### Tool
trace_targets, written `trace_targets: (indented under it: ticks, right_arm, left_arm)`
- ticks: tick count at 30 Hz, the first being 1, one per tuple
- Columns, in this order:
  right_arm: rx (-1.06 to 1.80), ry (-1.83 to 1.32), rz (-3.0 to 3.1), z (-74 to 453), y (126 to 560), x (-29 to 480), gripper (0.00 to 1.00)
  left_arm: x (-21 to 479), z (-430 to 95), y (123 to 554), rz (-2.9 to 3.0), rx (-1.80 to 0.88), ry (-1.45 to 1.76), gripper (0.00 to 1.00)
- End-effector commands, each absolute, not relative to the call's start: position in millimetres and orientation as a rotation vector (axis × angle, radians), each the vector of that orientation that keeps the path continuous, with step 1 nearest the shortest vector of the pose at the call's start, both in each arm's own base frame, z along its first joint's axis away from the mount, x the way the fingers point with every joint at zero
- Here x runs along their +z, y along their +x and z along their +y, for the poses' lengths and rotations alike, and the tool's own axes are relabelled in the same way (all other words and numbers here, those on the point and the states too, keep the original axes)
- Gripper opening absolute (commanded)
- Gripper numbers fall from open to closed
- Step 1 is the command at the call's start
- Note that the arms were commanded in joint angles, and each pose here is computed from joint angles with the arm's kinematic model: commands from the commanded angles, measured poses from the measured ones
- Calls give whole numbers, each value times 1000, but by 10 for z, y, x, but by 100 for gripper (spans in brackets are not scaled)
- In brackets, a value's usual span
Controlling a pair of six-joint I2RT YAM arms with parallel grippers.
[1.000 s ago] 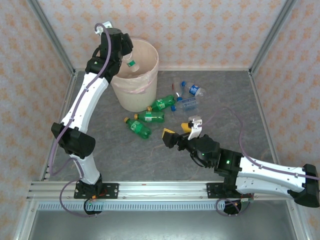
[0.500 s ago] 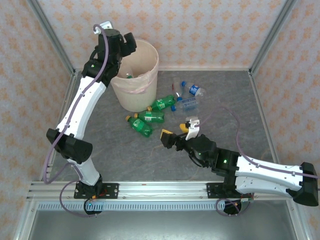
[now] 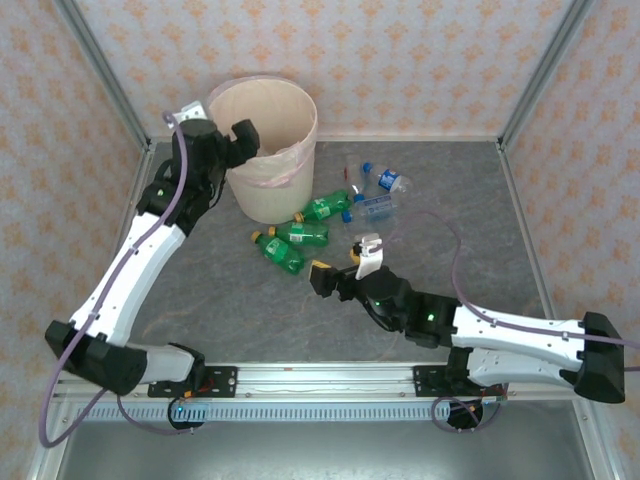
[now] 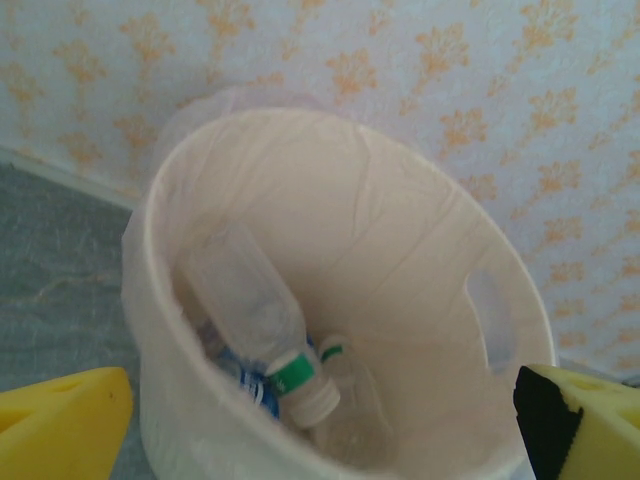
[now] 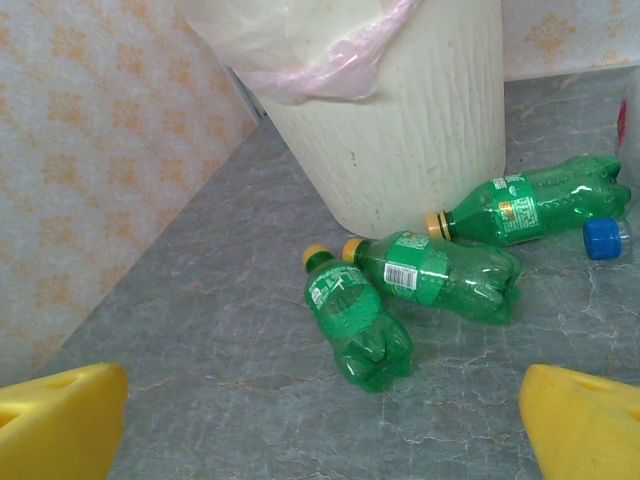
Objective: Put the plastic bottles in the bin
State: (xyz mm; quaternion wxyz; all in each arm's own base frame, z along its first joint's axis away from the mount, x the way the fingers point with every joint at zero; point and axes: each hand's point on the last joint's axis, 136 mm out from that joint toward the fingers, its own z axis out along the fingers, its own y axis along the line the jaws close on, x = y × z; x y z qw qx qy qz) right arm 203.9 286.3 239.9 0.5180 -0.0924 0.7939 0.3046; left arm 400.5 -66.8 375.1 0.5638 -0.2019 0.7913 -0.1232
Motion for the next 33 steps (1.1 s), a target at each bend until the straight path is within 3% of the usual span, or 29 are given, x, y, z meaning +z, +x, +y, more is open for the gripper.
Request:
trace_targets:
  ticks: [1,17,33]
  right_arm:
    - [704,-200,1873,2921,2122,2497,100]
    - [584,-517,2131,3627,2654,1491,93]
    - [363,-746,2280,4064,3056,620,86]
  left_arm:
    - [3796,-696,3799,1807,-392,-496,99]
    - [3105,-444,2992,1834,-425,-574,99]
    - [3079,-319,2703,1813,-424,-601,99]
